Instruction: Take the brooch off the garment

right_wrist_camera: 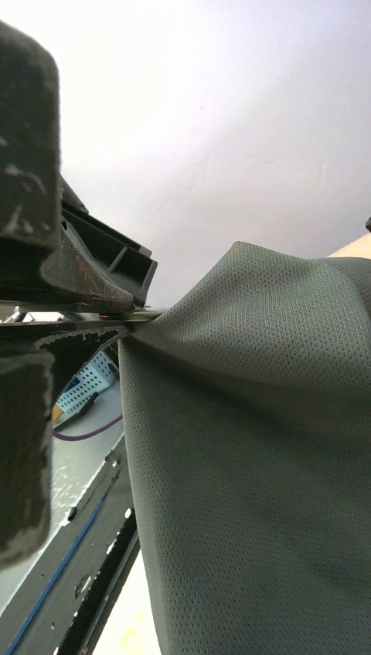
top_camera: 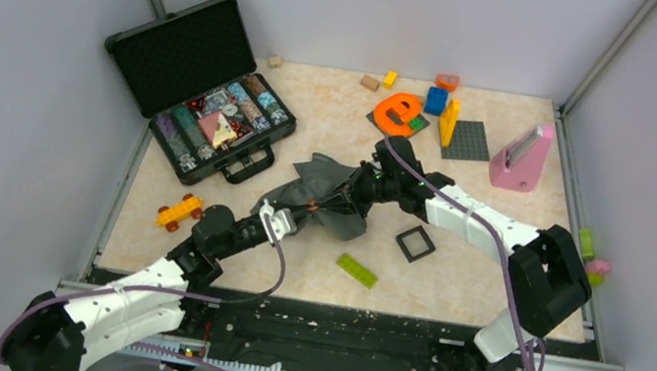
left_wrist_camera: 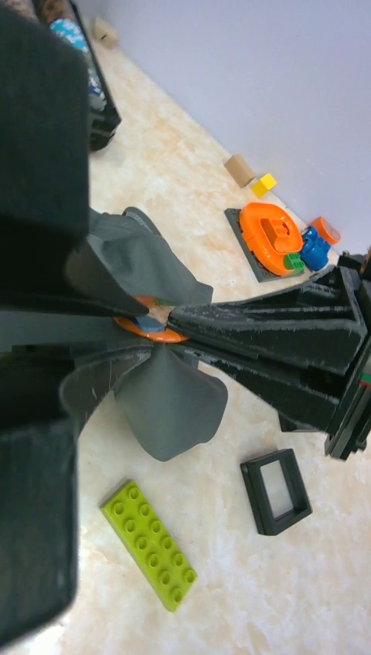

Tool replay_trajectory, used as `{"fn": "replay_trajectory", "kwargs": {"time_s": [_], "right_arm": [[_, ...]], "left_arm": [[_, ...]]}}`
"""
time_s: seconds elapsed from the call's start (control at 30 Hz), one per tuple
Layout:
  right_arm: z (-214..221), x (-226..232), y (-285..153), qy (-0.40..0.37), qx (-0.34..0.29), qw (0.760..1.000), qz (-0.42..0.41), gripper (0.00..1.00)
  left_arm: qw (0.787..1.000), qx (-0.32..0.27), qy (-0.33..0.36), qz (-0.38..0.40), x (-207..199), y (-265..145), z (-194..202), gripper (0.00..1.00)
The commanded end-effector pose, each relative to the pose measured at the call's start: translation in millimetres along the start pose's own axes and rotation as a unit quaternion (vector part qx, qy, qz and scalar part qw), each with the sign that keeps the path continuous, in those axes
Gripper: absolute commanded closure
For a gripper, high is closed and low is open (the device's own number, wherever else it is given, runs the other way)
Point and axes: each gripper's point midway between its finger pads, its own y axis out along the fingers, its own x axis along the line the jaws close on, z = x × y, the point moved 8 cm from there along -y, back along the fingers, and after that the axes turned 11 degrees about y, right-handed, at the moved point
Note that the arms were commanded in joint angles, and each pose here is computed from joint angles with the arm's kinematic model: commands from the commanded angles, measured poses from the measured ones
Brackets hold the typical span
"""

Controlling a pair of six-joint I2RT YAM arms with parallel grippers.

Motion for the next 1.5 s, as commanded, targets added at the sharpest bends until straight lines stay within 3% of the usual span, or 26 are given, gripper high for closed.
{"fn": "replay_trajectory", "kwargs": {"time_s": [0.0,0.1,0.23,0.3,0.4,0.43,0.57,0.63,0.77,0.97,1.07,1.13,1.17,1.33,1.47], "right_arm": [[15.1,8.2,-14.9,0.044,0.015,0.999,-0.010,1.00],[15.8,6.4,-15.5,0.044,0.020,0.999,-0.013,1.00],[17.4,5.3,-17.0,0.043,0.028,0.998,-0.024,0.87],[18.2,6.3,-20.8,0.039,0.025,0.998,-0.033,0.69],[13.8,8.4,-30.9,0.015,-0.009,0.999,-0.046,0.24],[10.3,7.5,-34.1,0.001,-0.029,0.999,-0.040,0.20],[-1.1,8.2,-49.6,-0.081,-0.096,0.991,-0.041,0.20],[-2.1,11.5,-53.0,-0.175,-0.105,0.976,-0.076,0.28],[-5.1,8.5,-54.2,-0.366,-0.117,0.911,-0.153,0.35],[-7.2,-0.2,-58.9,-0.533,-0.126,0.816,-0.185,0.36],[-6.8,-6.3,-67.3,-0.581,-0.148,0.775,-0.198,0.32],[-3.5,-14.8,-70.4,-0.612,-0.147,0.745,-0.222,0.05],[-3.0,-18.1,-71.3,-0.620,-0.147,0.735,-0.230,0.02],[1.9,-29.1,-74.2,-0.647,-0.147,0.699,-0.268,0.04],[-0.3,-29.5,-73.0,-0.660,-0.141,0.694,-0.249,0.12]], "left_arm": [[0.999,0.013,0.023,-0.032,10.0,2.1,-2.4,0.85],[0.999,0.008,0.025,-0.026,8.1,2.1,-3.6,0.88],[0.999,0.013,0.025,-0.020,6.2,2.3,-2.4,0.95],[0.999,0.017,0.023,-0.023,6.3,2.3,-1.8,1.00],[0.999,0.016,0.012,-0.035,7.5,0.9,-3.0,1.00],[0.999,0.013,0.002,-0.042,8.1,0.5,-4.4,1.00],[0.992,0.024,-0.078,-0.095,12.8,-2.1,-5.9,1.00],[0.990,0.017,-0.100,-0.100,12.0,-2.4,-8.1,1.00],[0.984,-0.009,-0.154,-0.090,11.5,0.6,-21.4,1.00],[0.960,-0.034,-0.276,-0.026,7.6,11.3,-50.8,1.00],[0.952,-0.038,-0.305,0.015,2.6,17.6,-56.8,1.00],[0.948,-0.039,-0.313,0.032,2.7,21.4,-59.8,1.00],[0.947,-0.036,-0.316,0.041,2.4,23.4,-60.0,1.00],[0.951,-0.019,-0.306,0.043,9.1,28.1,-61.7,1.00],[0.958,-0.001,-0.285,0.028,12.9,27.7,-57.3,1.00]]}}
